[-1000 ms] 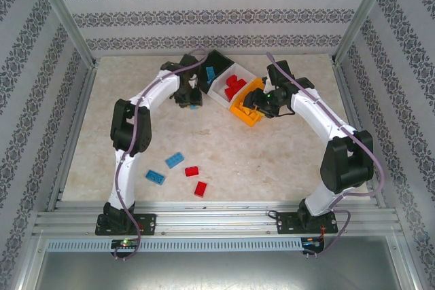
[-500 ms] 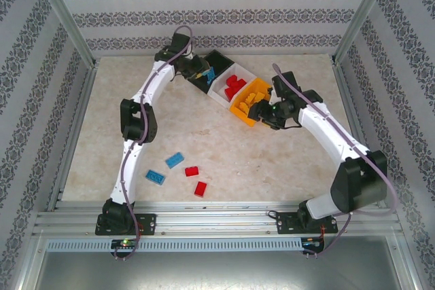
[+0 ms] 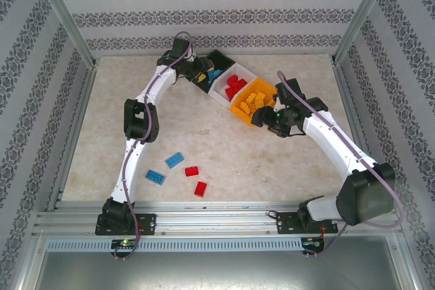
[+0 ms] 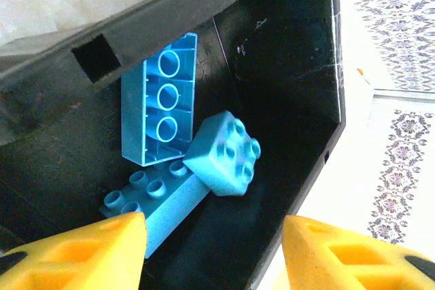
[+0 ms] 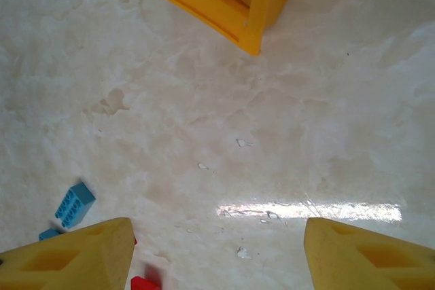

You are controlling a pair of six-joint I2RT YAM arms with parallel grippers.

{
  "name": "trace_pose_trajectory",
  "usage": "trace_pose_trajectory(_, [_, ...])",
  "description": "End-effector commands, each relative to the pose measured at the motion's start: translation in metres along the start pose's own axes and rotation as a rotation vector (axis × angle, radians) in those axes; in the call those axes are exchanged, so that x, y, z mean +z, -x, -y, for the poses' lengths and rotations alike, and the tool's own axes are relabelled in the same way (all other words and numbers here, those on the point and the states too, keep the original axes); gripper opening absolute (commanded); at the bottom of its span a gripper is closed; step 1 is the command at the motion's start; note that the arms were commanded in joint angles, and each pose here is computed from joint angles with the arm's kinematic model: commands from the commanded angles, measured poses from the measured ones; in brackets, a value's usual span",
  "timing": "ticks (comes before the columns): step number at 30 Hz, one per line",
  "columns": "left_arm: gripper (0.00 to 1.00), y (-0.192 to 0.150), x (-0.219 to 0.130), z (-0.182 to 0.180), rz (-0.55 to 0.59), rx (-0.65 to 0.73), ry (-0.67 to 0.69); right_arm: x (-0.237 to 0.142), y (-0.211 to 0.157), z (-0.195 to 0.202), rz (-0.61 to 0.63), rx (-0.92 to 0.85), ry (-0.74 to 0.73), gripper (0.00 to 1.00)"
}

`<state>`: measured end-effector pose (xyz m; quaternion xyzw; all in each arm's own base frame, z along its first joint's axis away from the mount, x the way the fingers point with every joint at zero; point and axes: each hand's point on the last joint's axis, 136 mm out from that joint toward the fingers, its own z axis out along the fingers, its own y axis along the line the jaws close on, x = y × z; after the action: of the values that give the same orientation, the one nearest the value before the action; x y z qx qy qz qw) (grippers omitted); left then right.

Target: Sort the legos into containers by color

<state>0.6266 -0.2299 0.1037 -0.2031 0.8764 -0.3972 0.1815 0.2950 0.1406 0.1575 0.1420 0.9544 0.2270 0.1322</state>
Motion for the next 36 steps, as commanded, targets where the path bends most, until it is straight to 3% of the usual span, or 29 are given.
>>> trace_pose_trajectory(1, [0.56,0.004,-0.013,0.012,0.006,0.017,-0.024,0.0,-0.006,0.003,0.005,0.005,-0.013,0.68])
trace_pose_trajectory(12, [0.63,-0.006,-0.051,0.028,0.002,0.118,0.031,0.003,-0.014,-0.007,-0.005,-0.027,0.012,0.69])
trace_pose_trajectory(24, [0.66,-0.033,-0.104,0.028,0.017,0.175,0.058,0.022,-0.046,-0.038,-0.113,-0.168,0.045,0.69])
trace_pose_trajectory(31, [0.66,-0.064,-0.163,-0.022,0.07,0.11,0.101,0.04,-0.071,-0.059,-0.266,-0.329,0.07,0.7])
trace_pose_trajectory(36, [0.68,-0.11,-0.214,-0.072,0.074,0.076,0.174,0.056,-0.113,-0.079,-0.435,-0.548,0.058,0.71])
